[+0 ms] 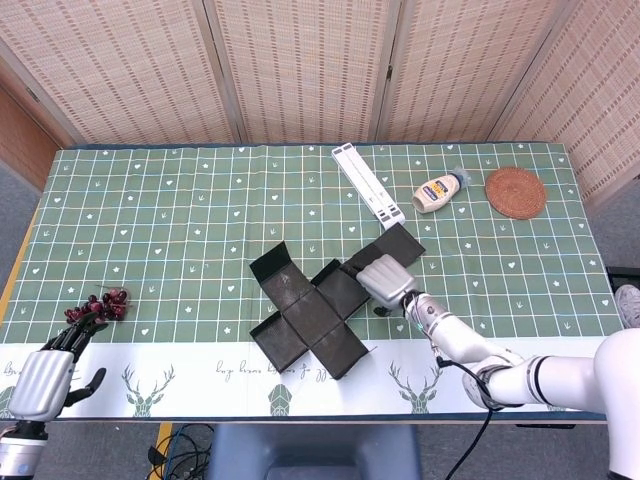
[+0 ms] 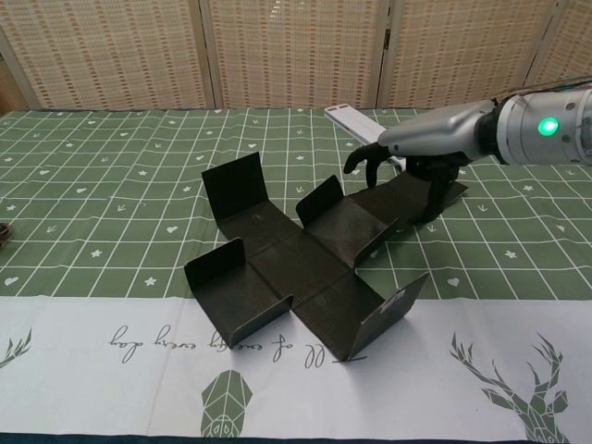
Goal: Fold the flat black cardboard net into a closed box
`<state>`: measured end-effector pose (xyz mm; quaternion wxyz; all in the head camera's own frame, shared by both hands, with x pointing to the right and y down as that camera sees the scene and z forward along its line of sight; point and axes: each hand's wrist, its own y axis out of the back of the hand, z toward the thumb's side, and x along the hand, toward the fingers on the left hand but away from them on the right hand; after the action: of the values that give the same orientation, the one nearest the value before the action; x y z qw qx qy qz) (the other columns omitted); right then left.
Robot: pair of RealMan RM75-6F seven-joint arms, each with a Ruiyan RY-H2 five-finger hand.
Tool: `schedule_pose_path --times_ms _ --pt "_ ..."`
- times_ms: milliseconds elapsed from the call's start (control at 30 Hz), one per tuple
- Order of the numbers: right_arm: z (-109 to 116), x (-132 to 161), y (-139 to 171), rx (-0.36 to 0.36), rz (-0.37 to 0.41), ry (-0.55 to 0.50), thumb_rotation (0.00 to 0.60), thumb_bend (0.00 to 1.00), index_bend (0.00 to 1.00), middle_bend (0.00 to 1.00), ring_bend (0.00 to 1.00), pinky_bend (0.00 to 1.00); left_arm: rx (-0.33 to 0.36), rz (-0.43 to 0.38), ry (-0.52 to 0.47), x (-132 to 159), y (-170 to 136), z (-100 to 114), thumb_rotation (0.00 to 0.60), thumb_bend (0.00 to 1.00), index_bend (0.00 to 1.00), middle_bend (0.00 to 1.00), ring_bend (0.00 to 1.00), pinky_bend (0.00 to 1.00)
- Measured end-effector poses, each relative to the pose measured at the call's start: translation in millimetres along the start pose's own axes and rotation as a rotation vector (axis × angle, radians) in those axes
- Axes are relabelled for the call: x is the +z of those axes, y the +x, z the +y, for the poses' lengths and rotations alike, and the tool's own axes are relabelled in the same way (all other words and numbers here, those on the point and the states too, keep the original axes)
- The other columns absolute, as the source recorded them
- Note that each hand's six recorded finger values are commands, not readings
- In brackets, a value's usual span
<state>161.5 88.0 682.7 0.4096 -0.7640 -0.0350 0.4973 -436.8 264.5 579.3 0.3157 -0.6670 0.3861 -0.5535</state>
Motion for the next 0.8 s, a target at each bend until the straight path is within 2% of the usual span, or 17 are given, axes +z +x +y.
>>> schedule_pose_path --times_ms 67,167,533,800 --pt "-3 -1 -3 0.010 -0.008 0.009 0.600 0.00 0.00 0.02 0.76 1.00 -0.001 0.001 -0.001 0 -1 0 0.600 0.31 0.20 0.14 0.22 0.36" --pt "-8 -3 -7 0.026 -0.027 0.023 0.600 0.00 0.00 0.00 0.75 1.00 -0.002 0.006 -0.002 -1 -1 0 0.600 0.31 0.20 0.14 0.22 0.36" --pt "-21 -23 -18 0.070 -0.103 0.030 0.600 0.00 0.00 0.01 0.75 1.00 -0.009 0.003 -0.006 0 -1 -2 0.600 0.31 0.20 0.14 0.22 0.36" --pt "-27 -39 -40 0.088 -0.152 0.048 0.600 0.00 0.00 0.06 0.75 1.00 -0.010 0.010 -0.004 -1 -1 -1 0.600 0.31 0.20 0.14 0.22 0.36"
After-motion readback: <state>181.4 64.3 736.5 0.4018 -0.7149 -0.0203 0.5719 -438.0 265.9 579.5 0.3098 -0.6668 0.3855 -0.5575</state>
